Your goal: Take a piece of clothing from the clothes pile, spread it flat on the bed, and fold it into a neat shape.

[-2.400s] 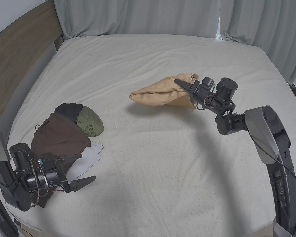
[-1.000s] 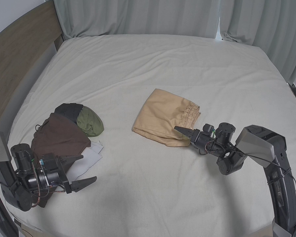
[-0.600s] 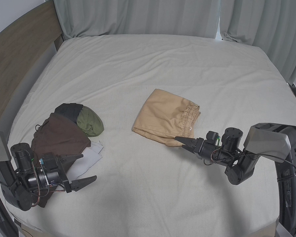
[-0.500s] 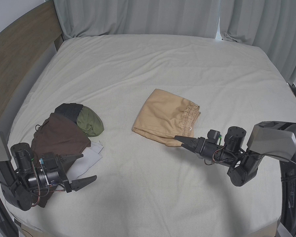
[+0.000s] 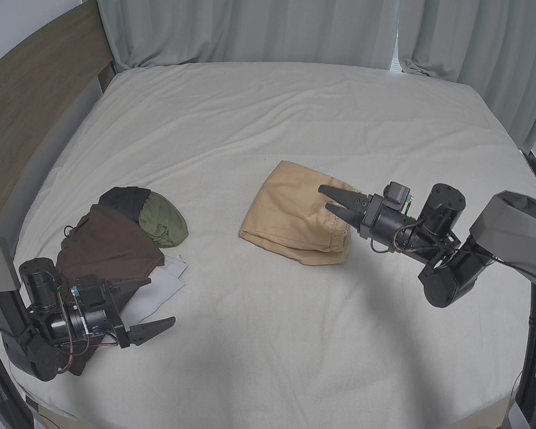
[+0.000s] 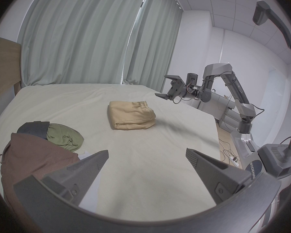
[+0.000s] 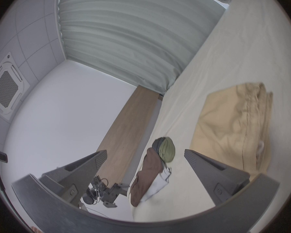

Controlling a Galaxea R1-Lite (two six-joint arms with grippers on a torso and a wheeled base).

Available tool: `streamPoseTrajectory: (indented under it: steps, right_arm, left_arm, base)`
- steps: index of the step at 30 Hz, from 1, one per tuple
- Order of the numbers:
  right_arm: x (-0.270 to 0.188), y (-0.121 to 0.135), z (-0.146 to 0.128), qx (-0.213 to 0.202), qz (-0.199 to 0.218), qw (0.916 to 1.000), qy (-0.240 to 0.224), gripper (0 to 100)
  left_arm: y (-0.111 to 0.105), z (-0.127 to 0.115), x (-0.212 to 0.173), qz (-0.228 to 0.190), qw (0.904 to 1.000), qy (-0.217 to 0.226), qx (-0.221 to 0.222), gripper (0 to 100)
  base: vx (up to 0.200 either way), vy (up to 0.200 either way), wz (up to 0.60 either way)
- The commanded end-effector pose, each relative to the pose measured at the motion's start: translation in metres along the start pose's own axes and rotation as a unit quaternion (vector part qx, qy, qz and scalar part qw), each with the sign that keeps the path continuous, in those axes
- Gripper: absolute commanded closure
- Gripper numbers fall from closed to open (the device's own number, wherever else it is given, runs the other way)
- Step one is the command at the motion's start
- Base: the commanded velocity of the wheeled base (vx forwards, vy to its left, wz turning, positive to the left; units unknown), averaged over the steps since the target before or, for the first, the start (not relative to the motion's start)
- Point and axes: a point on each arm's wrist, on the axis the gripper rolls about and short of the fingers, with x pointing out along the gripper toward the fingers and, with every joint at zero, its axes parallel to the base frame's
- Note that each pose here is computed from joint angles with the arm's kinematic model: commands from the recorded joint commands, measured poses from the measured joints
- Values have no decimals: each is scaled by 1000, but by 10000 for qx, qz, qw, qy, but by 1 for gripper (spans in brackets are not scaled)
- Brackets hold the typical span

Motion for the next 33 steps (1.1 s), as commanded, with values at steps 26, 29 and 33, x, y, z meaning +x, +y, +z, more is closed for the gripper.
streamPoseTrajectory:
  steps: [26, 29, 33]
  right_arm:
    - [13, -148, -6, 232, -927, 9954, -85, 0]
    - [11, -144, -1, 209, -929, 9954, -122, 0]
    - [4, -103, 24, 30, -817, 9964, -245, 0]
  left_arm:
    - [1, -7, 3, -29, 9999, 97, -130, 0]
    - [1, -7, 3, -42, 9999, 85, -108, 0]
    - [-5, 6, 5, -243, 9996, -118, 115, 0]
  base:
    - [0, 0, 0]
    - [0, 0, 0]
    - [0, 0, 0]
